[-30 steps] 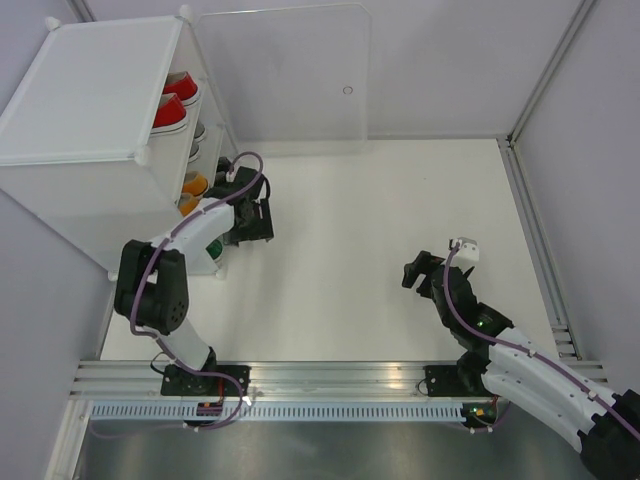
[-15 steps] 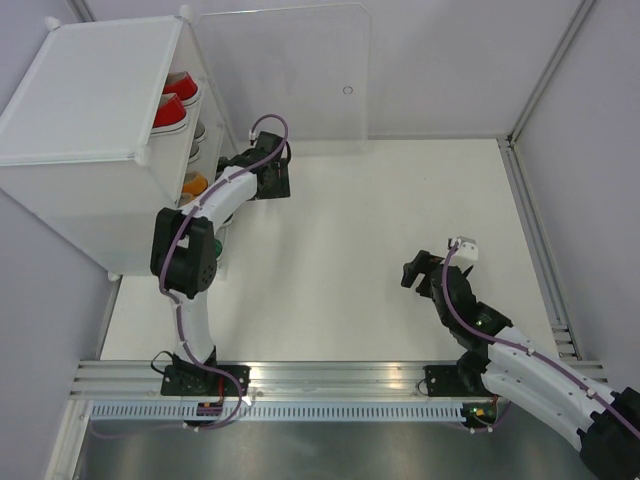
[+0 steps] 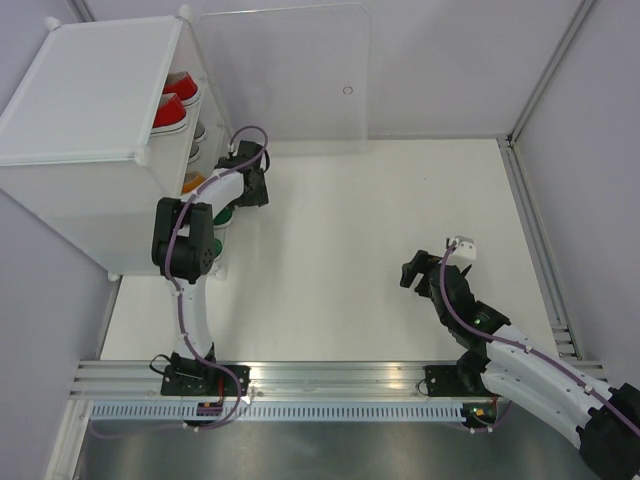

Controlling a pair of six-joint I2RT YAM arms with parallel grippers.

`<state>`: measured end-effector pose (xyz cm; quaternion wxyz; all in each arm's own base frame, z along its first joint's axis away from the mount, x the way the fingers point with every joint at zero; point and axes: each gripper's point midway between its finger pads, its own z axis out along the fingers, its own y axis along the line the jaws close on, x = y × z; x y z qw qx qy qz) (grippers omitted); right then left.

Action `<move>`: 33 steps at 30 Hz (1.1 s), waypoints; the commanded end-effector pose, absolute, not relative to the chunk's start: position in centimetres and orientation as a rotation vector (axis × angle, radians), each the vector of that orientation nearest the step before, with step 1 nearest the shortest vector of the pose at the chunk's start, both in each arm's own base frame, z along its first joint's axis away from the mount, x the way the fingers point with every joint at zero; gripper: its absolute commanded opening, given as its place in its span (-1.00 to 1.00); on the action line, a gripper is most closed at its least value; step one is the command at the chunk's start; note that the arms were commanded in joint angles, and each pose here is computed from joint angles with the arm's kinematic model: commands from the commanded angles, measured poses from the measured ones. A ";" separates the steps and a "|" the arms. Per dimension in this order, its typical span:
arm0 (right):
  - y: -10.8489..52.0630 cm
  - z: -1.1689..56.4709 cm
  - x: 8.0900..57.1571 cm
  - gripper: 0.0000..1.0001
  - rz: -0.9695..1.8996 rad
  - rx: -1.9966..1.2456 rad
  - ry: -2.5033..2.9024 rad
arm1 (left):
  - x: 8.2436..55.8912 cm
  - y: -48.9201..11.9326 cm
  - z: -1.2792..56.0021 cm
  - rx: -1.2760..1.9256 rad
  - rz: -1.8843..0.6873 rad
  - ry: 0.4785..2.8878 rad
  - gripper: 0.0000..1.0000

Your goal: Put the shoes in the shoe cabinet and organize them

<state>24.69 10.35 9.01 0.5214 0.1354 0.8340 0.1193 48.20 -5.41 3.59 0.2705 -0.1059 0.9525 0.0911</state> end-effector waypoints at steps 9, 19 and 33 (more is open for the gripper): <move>11.0 10.0 25.1 0.78 0.318 0.311 1.970 | 44.3 -1.3 6.2 -0.396 0.406 2.523 0.50; 11.2 10.0 25.1 0.78 0.329 0.303 1.973 | 43.5 0.1 4.5 -0.442 0.403 2.568 0.50; 11.5 9.8 25.2 0.78 0.338 0.289 1.985 | 44.5 0.3 5.9 -0.448 0.342 2.545 0.55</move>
